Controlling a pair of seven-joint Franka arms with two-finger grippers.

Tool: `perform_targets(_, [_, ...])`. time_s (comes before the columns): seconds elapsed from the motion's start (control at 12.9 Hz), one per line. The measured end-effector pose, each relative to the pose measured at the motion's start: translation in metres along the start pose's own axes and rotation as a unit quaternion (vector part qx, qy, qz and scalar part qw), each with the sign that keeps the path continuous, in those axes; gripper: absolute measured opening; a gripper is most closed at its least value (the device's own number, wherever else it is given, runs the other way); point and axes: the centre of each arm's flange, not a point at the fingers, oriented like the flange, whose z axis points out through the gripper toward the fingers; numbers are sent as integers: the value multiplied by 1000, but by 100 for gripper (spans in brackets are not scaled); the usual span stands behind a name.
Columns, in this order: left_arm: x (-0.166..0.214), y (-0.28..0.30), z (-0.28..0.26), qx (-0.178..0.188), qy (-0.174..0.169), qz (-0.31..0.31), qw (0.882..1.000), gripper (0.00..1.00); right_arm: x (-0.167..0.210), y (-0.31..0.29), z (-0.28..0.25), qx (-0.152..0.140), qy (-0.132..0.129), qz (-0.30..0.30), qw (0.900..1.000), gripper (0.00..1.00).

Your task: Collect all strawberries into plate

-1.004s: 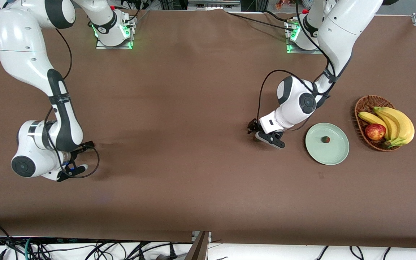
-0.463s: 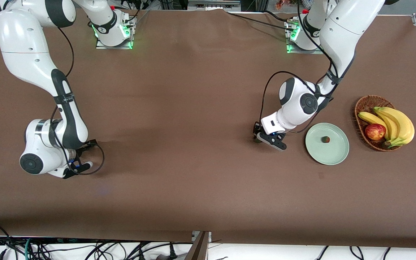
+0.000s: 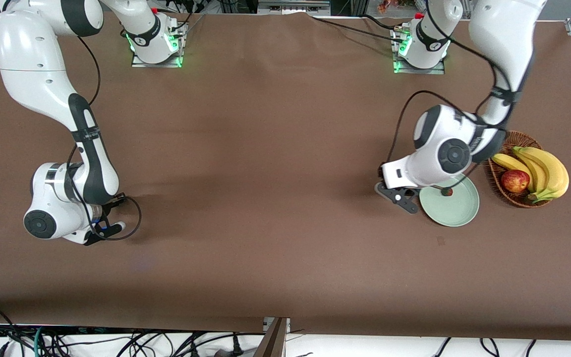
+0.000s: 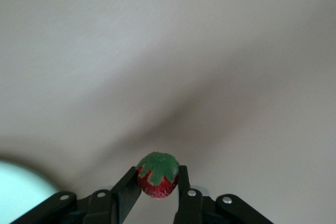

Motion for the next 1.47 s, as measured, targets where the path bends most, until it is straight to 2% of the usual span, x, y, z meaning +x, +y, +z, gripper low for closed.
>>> perform_targets(0.15, [-17, -36, -13, 16, -27, 61, 998, 34, 5, -15, -5, 23, 10, 12, 1000, 35])
perform_targets(0.31, [-41, -81, -4, 3, -36, 115, 993, 34, 19, -59, -20, 56, 25, 36, 998, 35])
perform_targets(0.46, [-63, -123, 13, -11, -33, 168, 985, 34, 43, -137, -40, 79, 39, 77, 993, 35])
perform_targets(0.54, [-70, -143, 22, -8, -20, 198, 980, 34, 55, -185, -52, 84, 51, 107, 989, 35])
perform_targets(0.69, [-78, -167, 40, -3, -2, 242, 970, 34, 76, -287, -65, 90, 91, 167, 978, 35])
perform_targets(0.77, [-78, -169, 44, -3, 0, 251, 968, 41, 83, -335, -66, 94, 117, 191, 970, 35])
perform_targets(0.93, [-75, -165, 43, -3, 1, 262, 965, 61, 92, -424, -61, 120, 169, 237, 949, 35])
perform_targets(1.08, [-73, -163, 42, -3, 2, 265, 964, 83, 94, -489, -51, 165, 207, 279, 923, 35])
perform_targets(1.24, [-72, -158, 34, -11, 0, 263, 965, 100, 91, -553, -39, 214, 236, 316, 894, 35])
perform_targets(1.39, [-73, -152, 21, -29, 11, 245, 969, 100, 88, -607, -26, 254, 253, 332, 872, 35])
perform_targets(1.47, [-72, -147, 14, -36, 14, 230, 972, 100, 88, -625, -16, 268, 259, 331, 867, 35])
